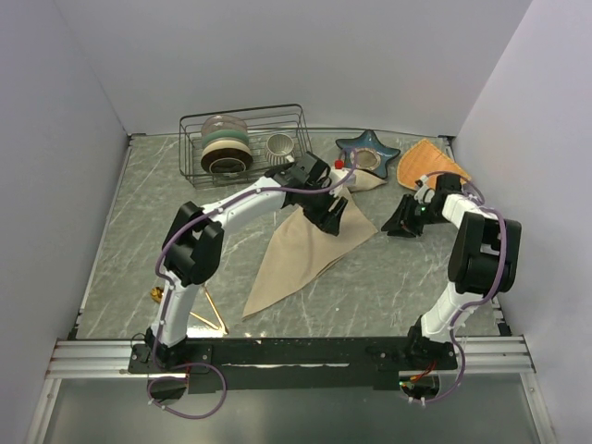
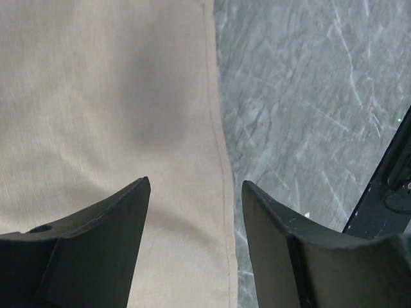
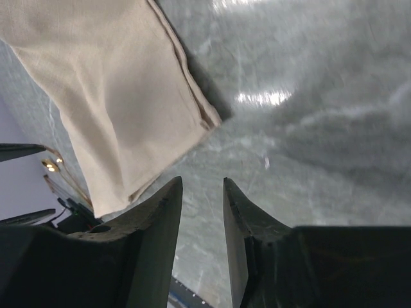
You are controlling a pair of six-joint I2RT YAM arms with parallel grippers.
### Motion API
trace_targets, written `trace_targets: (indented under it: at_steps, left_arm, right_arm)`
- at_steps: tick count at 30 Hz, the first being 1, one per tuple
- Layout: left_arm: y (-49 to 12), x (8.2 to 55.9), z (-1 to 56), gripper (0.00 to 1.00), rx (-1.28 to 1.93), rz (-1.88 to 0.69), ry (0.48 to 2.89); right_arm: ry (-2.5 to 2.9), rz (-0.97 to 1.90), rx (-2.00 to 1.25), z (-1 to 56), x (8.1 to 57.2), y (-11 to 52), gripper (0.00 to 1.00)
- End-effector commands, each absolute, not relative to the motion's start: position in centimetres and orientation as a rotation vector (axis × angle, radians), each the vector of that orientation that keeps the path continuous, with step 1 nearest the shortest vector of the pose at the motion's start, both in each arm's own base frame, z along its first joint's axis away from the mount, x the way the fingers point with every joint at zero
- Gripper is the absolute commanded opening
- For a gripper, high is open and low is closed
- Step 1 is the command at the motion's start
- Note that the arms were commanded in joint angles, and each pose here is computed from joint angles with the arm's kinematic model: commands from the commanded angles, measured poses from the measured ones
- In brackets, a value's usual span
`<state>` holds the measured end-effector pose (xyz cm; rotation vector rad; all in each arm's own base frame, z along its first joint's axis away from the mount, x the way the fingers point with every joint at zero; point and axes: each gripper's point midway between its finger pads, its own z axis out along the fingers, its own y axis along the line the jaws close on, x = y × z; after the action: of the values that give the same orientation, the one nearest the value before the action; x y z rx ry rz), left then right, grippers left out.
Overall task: Fold the napkin into a case and place the utensils inside
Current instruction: Pick up the crumpled napkin from the center of the board.
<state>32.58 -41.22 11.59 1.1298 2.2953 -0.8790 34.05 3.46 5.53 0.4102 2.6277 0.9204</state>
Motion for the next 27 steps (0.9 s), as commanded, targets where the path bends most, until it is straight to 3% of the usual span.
trace_targets:
  at_steps: [1,4,27]
  left_arm:
    - [-40.9,32.5,15.7,0.65,1.096,-0.957,2.199]
    - [-40.5,32.1,15.5,0.65,1.098,-0.97,2.211]
    - [-39.2,32.9,14.7,0.66,1.065,-0.973,2.25]
  right_arm:
    - [2.582,0.839,0.344,5.5,36.9,3.2,0.39]
    - [2.603,0.794,0.348,4.3,37.3,2.7,0.35]
    - [2.645,0.907,0.28,2.0,38.1,4.8,0.35]
